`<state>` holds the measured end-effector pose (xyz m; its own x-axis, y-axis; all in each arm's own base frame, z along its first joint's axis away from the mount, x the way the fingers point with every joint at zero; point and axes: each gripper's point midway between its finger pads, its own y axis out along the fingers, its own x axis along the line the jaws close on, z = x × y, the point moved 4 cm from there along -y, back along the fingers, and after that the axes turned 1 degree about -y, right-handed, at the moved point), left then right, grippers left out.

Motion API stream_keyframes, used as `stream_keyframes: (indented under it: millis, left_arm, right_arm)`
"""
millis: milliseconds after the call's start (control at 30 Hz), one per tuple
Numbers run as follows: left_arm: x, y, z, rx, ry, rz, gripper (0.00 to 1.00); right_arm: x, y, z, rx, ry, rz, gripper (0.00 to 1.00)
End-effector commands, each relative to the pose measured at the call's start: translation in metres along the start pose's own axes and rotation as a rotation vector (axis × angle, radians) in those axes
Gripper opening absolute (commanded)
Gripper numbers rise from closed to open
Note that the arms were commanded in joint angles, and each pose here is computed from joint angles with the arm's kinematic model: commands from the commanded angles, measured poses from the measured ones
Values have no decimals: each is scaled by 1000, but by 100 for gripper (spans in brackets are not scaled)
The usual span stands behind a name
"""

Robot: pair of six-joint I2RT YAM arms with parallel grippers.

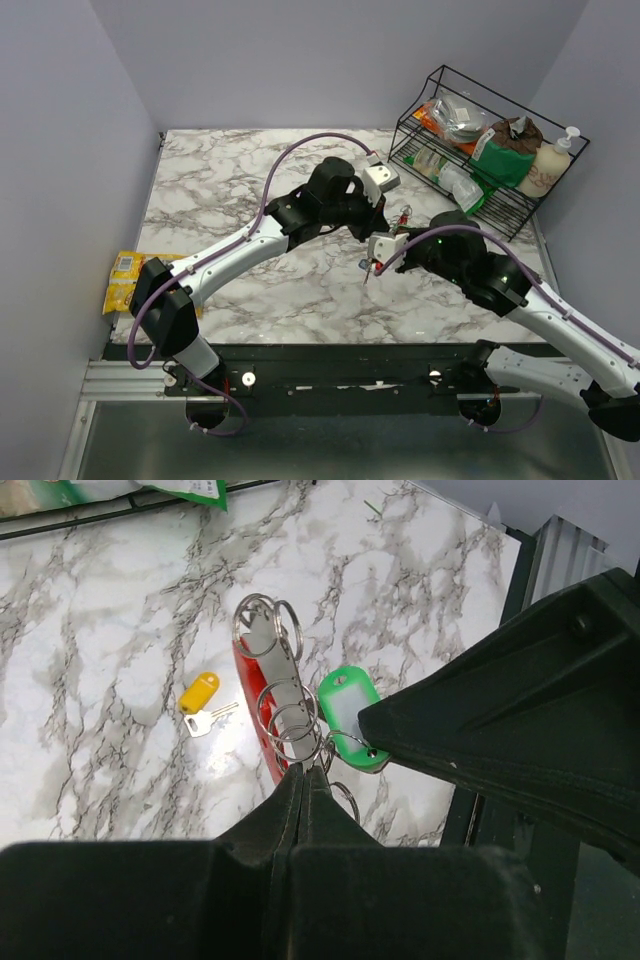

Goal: Remove the keys from the keyring
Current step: Remove the key from the keyring.

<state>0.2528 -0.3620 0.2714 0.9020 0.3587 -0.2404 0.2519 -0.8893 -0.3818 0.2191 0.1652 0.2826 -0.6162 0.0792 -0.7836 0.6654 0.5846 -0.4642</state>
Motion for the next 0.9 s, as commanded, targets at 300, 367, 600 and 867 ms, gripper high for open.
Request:
stream_keyframes:
  millis: [300, 367, 600, 867]
  left_arm:
    - [18, 1, -7, -25, 0, -95, 0]
    - [19, -1, -9, -29, -1, -106, 0]
    - [16, 1, -4, -23, 16, -69, 0]
    - [2, -8, -6, -41, 93, -22, 0]
  right_arm:
    - [-14, 9, -16, -5, -91, 130, 1]
    - [-5, 9, -12, -3, -109, 98, 1]
    - [-25, -1, -22, -19, 17, 137, 1]
    - [-34, 0, -28, -40, 182, 104, 1]
